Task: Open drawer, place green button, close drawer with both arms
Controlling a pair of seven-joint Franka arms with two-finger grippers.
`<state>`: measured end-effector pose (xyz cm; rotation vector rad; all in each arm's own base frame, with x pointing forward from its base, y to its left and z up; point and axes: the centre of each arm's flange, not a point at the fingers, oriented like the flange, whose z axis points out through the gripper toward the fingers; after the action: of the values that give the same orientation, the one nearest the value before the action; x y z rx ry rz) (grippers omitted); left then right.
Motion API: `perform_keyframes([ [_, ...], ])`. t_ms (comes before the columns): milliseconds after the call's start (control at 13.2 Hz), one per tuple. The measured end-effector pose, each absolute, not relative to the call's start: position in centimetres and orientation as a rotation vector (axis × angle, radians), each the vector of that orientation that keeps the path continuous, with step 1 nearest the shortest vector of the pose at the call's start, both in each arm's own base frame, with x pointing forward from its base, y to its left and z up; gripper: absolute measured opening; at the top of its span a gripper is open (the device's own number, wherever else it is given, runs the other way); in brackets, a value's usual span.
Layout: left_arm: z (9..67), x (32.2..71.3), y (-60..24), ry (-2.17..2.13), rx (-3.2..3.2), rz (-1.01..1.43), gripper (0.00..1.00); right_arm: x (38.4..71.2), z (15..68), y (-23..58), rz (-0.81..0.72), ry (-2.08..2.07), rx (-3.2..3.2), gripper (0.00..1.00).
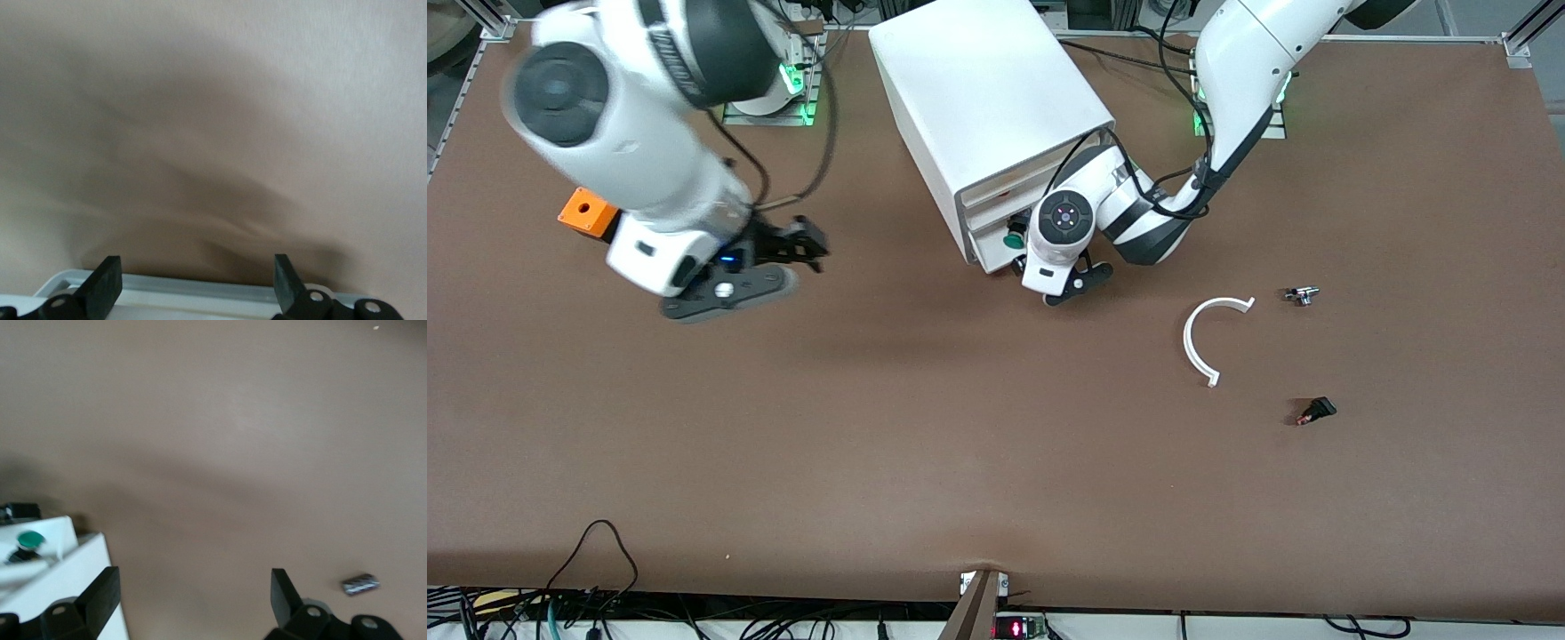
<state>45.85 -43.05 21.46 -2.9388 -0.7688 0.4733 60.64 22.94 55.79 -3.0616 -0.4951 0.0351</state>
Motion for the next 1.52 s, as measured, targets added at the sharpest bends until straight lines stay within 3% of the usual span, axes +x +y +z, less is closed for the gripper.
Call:
perform_keyframes([
  [530, 21.9, 42.3, -45.8, -0.685, -2.961, 0.519, 1.00, 59.0, 59.7, 8.5, 0.036, -0.646, -2.996, 1.00],
  [1061, 21.4, 41.3, -46.5, -0.687, -2.953, 0.546, 1.00, 59.2, 58.2, 3.5, 0.086, -0.695, -2.949, 1.00],
  [1212, 21.8, 42.3, -46.2, -0.711, -2.955, 0.538, 1.00, 59.3, 58.0, 2.3, 0.094, -0.694, -2.947, 1.00],
  [1515, 27.2, 49.4, -42.7, -0.761, -2.887, 0.442, 1.00, 57.6, 59.0, 0.6, 0.097, -0.695, -2.937, 1.00],
])
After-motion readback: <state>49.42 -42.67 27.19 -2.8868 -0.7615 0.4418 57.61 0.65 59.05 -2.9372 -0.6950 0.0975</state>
